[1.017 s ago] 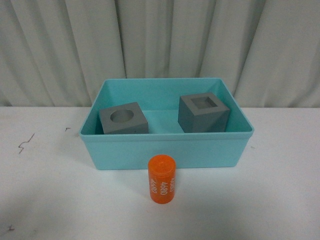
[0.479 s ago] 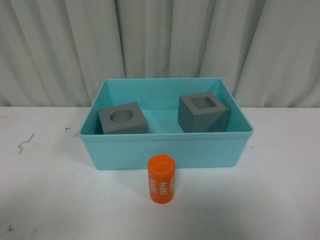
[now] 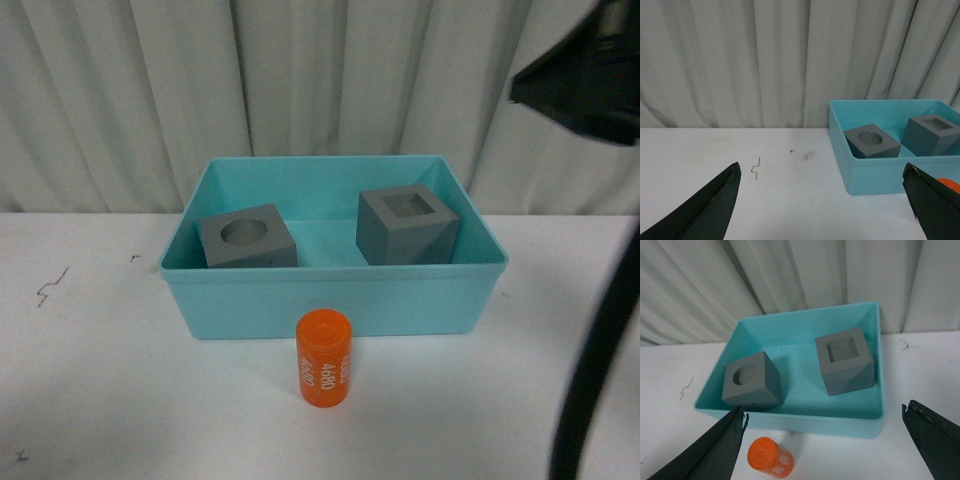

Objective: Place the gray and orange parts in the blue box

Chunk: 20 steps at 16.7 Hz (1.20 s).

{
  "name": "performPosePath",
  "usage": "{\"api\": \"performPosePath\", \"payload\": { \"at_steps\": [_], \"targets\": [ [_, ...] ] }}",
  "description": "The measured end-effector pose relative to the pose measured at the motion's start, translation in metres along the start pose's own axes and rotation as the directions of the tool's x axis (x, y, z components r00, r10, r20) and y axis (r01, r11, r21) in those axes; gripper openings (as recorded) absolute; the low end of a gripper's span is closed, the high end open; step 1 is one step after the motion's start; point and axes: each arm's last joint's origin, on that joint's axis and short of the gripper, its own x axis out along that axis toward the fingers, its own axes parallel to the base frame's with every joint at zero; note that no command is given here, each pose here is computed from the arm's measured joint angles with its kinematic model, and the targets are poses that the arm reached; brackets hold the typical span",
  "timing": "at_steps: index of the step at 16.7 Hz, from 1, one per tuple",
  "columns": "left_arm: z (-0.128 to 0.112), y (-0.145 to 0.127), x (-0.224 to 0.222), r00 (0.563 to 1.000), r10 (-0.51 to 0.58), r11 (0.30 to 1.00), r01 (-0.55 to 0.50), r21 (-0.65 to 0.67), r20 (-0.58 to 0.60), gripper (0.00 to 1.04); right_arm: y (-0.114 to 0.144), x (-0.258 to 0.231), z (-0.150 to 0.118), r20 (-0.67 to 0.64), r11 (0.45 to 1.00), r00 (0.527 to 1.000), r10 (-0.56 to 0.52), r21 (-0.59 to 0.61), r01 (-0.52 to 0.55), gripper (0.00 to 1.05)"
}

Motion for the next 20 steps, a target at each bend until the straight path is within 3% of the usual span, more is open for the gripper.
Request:
{"api": "performPosePath", "payload": {
  "at_steps": [5, 10, 16, 20],
  "targets": [
    [0.0, 0.0, 0.0, 1.0, 0.0, 1.0, 0.0, 0.0, 0.0, 0.98, 0.032, 0.073, -0.017, -0.289, 0.998, 0.955, 0.062, -0.014, -0.069, 0.98],
    [0.0, 0.0, 0.0, 1.0, 0.0, 1.0, 0.0, 0.0, 0.0, 0.98, 0.05, 0.095, -0.044, -0.434, 0.991, 0.894, 0.112, -0.012, -0.13, 0.98],
    [0.0, 0.0, 0.0, 1.0, 0.0, 1.0, 0.0, 0.0, 0.0, 0.98, 0.053, 0.112, -0.079, -0.541, 0.99, 0.835, 0.101, -0.03, -0.139, 0.98],
    [0.0, 0.0, 0.0, 1.0, 0.0, 1.0, 0.0, 0.0, 0.0, 0.98, 0.052, 0.127, -0.084, -0.554, 0.983, 0.828, 0.084, -0.092, -0.161, 0.98]
  ]
}}
